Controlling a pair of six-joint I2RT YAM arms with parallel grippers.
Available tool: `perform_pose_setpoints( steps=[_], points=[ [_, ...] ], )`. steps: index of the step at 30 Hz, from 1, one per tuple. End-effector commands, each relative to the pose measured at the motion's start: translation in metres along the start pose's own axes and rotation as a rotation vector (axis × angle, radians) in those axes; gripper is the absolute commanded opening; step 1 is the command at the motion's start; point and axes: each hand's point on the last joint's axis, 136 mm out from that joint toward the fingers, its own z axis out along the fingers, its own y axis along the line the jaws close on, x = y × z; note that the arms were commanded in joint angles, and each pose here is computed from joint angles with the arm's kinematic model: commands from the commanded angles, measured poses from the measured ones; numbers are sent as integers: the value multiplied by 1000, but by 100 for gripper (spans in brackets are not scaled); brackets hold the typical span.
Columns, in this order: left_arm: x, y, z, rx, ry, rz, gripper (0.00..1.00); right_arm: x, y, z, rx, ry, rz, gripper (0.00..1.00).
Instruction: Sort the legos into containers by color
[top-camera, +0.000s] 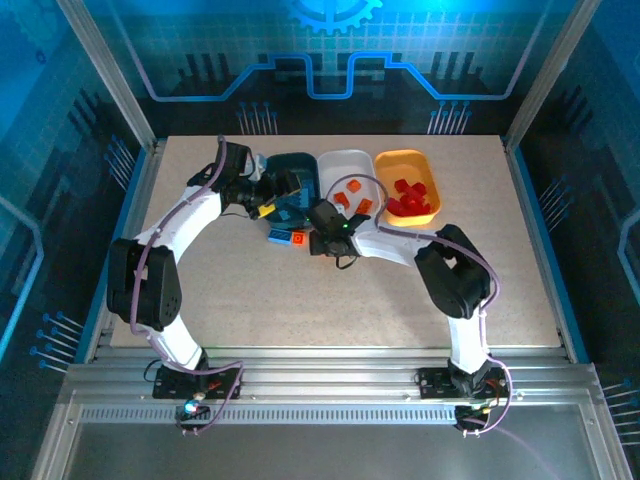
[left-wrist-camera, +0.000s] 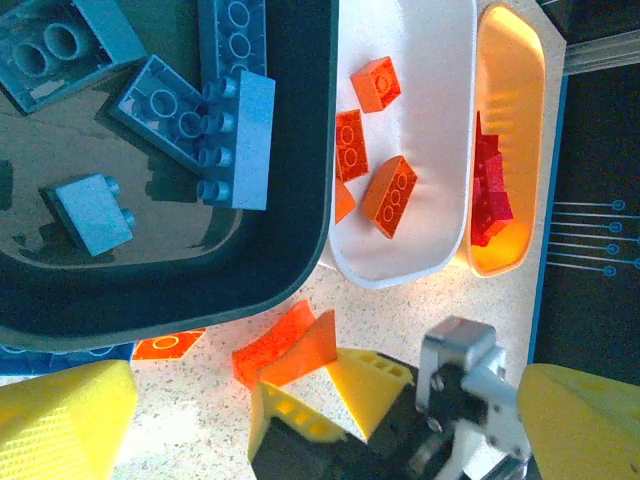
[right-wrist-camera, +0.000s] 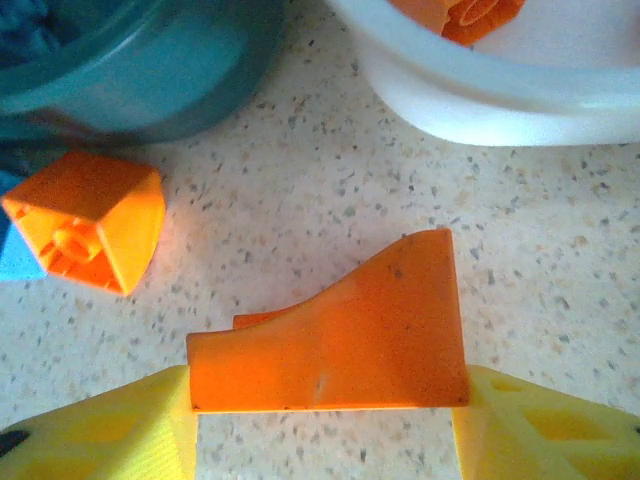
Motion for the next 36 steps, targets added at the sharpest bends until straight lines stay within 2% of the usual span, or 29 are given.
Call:
perform_pose_setpoints(
  steps=[1,6,11,18,22,28,33,36],
  points=[
    [4,-8,-3,38,12,-13,99,-12,5,-29,-8,-71,-34,62],
    [5,-7,-2,38,17,-15,99,-28,2,-49,-7,-122,-44,62],
    [5,-8,-2,38,18,-17,99,-68,-23,-56,19,-176,-9,62],
    [14,-10,6,30,45,0,99,-117,-67,-20,63,-127,51,63],
    [15,-11,7,29,50,-1,99,-132,-74,-6,78,-99,38,70],
    [15,-10,9,27,52,-1,99,-159,-65,-38,47,-186,4,80],
    [13,-10,6,21,46,9,99,-151,-42,-73,21,-247,-29,82],
    [10,-9,3,9,33,14,99,-113,-7,-75,-10,-225,-17,83]
  ],
)
